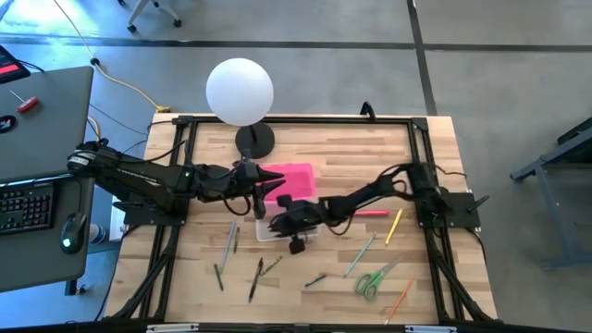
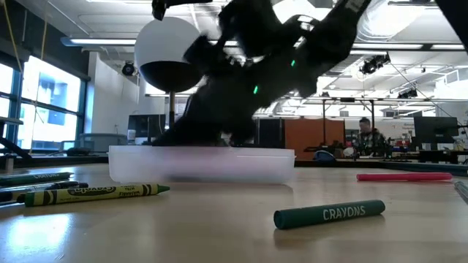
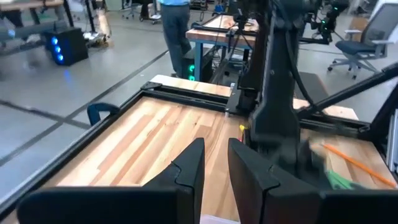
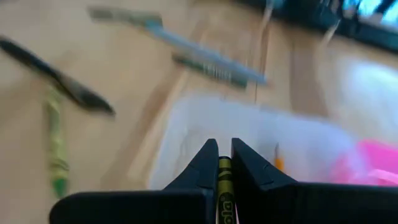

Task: Pick & place school supplies into a supply box
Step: Put the top light green crayon into the pink supply box, then put the left blue pencil into the pink supply box

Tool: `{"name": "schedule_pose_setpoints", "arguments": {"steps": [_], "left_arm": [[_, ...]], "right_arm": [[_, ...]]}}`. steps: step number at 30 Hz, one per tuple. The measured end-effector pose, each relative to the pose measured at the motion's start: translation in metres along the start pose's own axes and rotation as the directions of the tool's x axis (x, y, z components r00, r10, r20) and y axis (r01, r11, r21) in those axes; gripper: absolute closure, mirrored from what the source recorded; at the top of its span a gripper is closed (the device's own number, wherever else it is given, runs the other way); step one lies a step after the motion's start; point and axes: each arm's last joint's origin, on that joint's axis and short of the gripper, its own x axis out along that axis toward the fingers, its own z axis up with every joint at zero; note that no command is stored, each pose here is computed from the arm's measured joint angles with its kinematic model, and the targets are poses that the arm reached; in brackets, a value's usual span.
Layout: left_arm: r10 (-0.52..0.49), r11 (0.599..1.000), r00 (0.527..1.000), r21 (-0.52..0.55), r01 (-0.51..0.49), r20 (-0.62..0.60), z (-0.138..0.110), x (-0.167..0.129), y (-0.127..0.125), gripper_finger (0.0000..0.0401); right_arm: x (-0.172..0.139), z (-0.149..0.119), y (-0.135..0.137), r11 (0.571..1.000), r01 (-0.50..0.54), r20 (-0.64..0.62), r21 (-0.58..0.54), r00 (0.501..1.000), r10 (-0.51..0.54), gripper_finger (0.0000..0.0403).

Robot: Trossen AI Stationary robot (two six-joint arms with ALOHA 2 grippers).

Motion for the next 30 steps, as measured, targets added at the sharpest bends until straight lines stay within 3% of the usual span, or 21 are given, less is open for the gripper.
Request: {"name": "schedule_pose_setpoints", "arguments": {"steps": [5,9,16,22,27,30], "left_arm": [[-0.004,1.0,1.0,-0.008,0.004,-0.003,0.0,0.0,0.0,0.03],[-0.004,1.0,1.0,-0.008,0.004,-0.003,0.0,0.0,0.0,0.03],[-0.002,1.0,1.0,-0.009,0.002,-0.017,-0.002,0.0,0.0,0.03],[0.076,0.996,0.99,-0.038,-0.081,-0.116,-0.012,-0.004,0.005,0.03],[0.169,0.967,0.934,-0.132,-0.22,-0.314,-0.034,-0.01,0.013,0.03],[0.205,0.926,0.854,-0.189,-0.328,-0.479,-0.054,-0.013,0.017,0.03]], "right_arm": [[0.008,0.001,-0.002,0.999,0.013,0.011,0.029,1.0,-0.014,0.0394],[0.007,-0.013,-0.006,0.998,0.034,-0.047,0.052,0.998,-0.031,0.039],[0.006,-0.018,-0.017,0.994,0.09,-0.07,0.063,0.994,-0.086,0.0351],[0.006,-0.019,-0.021,0.991,0.121,-0.075,0.061,0.99,-0.116,0.0324],[-0.002,-0.007,-0.023,0.993,0.119,-0.058,0.014,0.991,-0.118,0.0314],[-0.012,0.008,-0.026,0.992,0.125,-0.027,0.003,0.992,-0.125,0.0313]]}}
